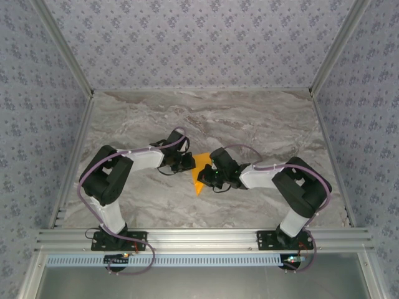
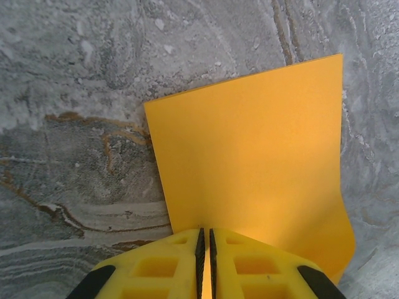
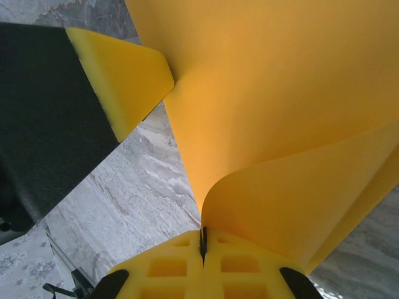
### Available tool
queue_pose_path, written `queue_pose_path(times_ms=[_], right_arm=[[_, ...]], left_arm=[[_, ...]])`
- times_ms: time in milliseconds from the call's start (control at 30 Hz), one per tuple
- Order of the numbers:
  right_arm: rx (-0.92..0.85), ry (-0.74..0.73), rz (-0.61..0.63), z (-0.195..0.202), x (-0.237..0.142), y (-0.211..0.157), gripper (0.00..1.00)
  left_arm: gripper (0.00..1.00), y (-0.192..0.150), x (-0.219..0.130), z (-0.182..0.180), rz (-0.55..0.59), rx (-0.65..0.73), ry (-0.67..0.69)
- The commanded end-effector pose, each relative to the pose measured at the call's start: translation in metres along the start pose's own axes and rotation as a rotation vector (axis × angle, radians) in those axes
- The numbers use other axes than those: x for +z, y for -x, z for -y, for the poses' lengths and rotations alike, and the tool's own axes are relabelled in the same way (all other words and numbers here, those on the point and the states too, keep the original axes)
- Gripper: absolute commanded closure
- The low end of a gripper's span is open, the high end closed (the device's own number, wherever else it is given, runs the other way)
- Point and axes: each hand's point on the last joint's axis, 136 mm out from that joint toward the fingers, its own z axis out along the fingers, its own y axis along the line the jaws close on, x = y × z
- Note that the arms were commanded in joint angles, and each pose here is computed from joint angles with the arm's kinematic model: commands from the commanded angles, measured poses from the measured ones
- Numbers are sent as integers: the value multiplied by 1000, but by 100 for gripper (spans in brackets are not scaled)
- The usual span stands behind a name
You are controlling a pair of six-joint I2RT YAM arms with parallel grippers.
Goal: Fold a paper plane with a square sheet of paper (pick it up from the middle)
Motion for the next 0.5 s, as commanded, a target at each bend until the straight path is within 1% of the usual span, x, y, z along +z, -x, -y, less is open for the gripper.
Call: queue_pose_path(times_ms=[0,467], right_arm=[[-5,-2,26,-4,5,5,99],[7,-36,55,6,9,10,99]], left_arm=[[85,-9,6,-7,-47,4,30],[85,-11,7,-8,-50,7,30]])
